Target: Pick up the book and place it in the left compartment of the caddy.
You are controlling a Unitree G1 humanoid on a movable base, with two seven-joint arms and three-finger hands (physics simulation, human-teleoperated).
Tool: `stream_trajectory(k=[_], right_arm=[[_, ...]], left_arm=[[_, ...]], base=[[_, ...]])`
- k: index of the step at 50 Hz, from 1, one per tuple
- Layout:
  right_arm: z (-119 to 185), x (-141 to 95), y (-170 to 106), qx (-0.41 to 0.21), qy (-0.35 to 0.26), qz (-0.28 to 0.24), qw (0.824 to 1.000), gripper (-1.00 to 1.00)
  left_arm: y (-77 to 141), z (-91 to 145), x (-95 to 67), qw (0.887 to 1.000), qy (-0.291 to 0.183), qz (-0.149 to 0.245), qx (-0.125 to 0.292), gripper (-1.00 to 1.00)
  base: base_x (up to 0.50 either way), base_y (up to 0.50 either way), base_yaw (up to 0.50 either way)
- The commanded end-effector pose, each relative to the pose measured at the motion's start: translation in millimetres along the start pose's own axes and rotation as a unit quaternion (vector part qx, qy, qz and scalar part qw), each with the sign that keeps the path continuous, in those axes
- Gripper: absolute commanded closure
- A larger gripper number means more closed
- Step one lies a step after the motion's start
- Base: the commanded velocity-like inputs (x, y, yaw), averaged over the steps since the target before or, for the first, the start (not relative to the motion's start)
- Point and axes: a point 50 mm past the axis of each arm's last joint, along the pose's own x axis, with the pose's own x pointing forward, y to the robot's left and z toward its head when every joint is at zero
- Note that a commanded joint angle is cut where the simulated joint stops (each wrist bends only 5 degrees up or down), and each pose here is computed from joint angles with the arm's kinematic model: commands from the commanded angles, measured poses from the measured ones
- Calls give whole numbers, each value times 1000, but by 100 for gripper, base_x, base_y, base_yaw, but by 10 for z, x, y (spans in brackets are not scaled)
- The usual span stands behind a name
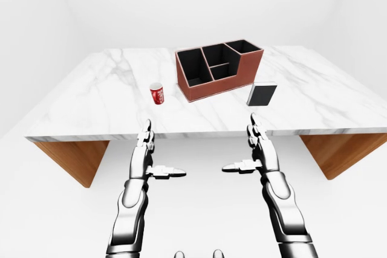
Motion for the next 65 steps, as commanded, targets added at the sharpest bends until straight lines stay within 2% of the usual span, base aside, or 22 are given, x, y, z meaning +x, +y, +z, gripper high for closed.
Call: stream_trajectory(k=[1, 10, 13, 15, 24, 31, 39, 44, 51, 59, 65], right_arm=[[60, -16, -28, -13, -8, 1, 1000, -100], [78, -24, -27, -33, -10, 2, 999, -100], [130, -41, -32, -36, -12, 6, 999, -100], [182, -44, -33, -40, -19, 8, 999, -100], [768, -60, -130, -61, -141, 11, 988, -100], [1134, -116, -223, -88, -217, 15, 972, -100], [1470, -235, -320, -106, -290, 10, 951, -100], [1647, -290, -364, -111, -329, 3, 938, -100], [1741, -322, -392, -119, -349, -1, 929, -100], [1758, -358, -404, -119, -354, 1, 927, -100], [1756, -363, -429, -120, -353, -2, 928, -100]], left_arm=[[-4, 12, 0, 1000, -2, -3, -1, -100], [2, 78, -1, 1000, -6, -7, -3, -100], [18, 195, -8, 1000, -20, -17, -5, -100], [-4, 288, -19, 998, -41, -40, -8, -100], [-44, 710, -27, 987, -131, -92, 0, -100], [-42, 1044, -85, 973, -203, -114, 15, -100], [12, 1349, -148, 956, -270, -108, 24, -100], [27, 1555, -210, 942, -318, -103, 25, -100], [30, 1761, -294, 924, -367, -102, 23, -100], [52, 1889, -362, 912, -399, -97, 17, -100], [56, 1926, -383, 908, -408, -94, 13, -100]], base=[[0, 0, 0], [0, 0, 0], [0, 0, 0], [0, 0, 0], [0, 0, 0], [0, 0, 0], [0, 0, 0], [0, 0, 0], [0, 0, 0], [0, 0, 0], [23, 0, 0]])
